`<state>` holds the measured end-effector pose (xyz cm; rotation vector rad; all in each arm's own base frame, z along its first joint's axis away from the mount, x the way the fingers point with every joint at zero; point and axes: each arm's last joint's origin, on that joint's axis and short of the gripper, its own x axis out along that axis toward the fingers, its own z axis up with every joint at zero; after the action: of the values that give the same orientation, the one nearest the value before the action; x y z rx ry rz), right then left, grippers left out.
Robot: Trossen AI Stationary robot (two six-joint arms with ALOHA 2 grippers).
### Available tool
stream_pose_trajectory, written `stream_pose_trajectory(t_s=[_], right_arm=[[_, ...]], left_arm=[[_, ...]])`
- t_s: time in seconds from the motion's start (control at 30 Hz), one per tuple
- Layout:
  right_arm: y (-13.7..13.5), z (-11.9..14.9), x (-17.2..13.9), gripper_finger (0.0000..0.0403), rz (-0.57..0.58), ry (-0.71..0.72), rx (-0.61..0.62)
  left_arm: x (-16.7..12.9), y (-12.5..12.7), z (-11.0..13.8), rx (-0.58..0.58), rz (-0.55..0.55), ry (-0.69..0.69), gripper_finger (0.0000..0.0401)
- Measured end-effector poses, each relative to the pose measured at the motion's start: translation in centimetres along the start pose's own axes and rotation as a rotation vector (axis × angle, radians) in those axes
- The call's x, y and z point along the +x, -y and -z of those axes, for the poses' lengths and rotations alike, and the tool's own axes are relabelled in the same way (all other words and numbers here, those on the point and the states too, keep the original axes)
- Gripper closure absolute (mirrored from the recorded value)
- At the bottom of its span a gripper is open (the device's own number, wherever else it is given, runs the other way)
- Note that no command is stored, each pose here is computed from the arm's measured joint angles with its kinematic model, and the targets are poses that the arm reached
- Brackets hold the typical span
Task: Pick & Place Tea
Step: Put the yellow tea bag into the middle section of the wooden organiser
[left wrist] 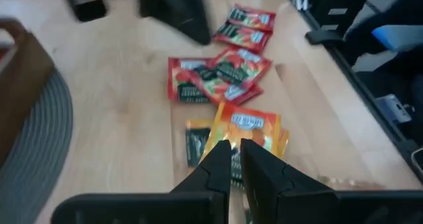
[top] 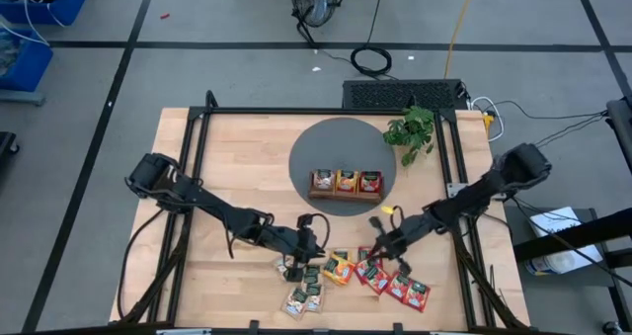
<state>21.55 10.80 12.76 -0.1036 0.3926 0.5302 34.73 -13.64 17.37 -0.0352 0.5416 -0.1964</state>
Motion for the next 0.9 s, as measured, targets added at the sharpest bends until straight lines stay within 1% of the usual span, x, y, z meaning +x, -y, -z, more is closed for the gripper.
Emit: stream_pose_trajectory(t_s=[0.1, 0.23, 0.33, 0.4, 0.47, 0.7, 0.83, 0.9], right_arm=[[0.0, -1.3, 2.5, 0.0401, -0.015, -0.014, -0.013], [0.3, -2.3, 5.7, 0.0397, -0.039, -0.073, -0.041], [0.9, -2.9, 7.5, 0.0394, -0.070, -0.089, -0.063], [1.6, -2.8, 8.3, 0.0395, -0.108, -0.097, -0.052], [2.3, -2.3, 8.9, 0.0398, -0.119, -0.117, -0.023], [5.1, 0.1, 9.2, 0.0402, -0.038, -0.201, 0.112], [5.9, 0.7, 8.9, 0.0402, -0.011, -0.219, 0.139], [6.1, 1.2, 8.7, 0.0403, 0.026, -0.233, 0.150]], left_arm=[[0.0, 0.0, 0.0, 0.006, -0.002, 0.000, 0.0359], [0.0, -0.2, 0.2, 0.018, -0.010, -0.005, 0.0359], [0.0, -0.3, 0.5, 0.021, -0.033, -0.022, 0.0359], [0.0, -0.4, 0.5, 0.020, -0.037, -0.028, 0.0359], [0.0, -0.4, 0.6, 0.015, -0.037, -0.031, 0.0359], [0.0, -0.4, 0.8, 0.013, -0.042, -0.047, 0.0359], [0.0, -0.4, 0.8, 0.014, -0.044, -0.045, 0.0359], [0.0, -0.4, 0.8, 0.014, -0.044, -0.045, 0.0359]])
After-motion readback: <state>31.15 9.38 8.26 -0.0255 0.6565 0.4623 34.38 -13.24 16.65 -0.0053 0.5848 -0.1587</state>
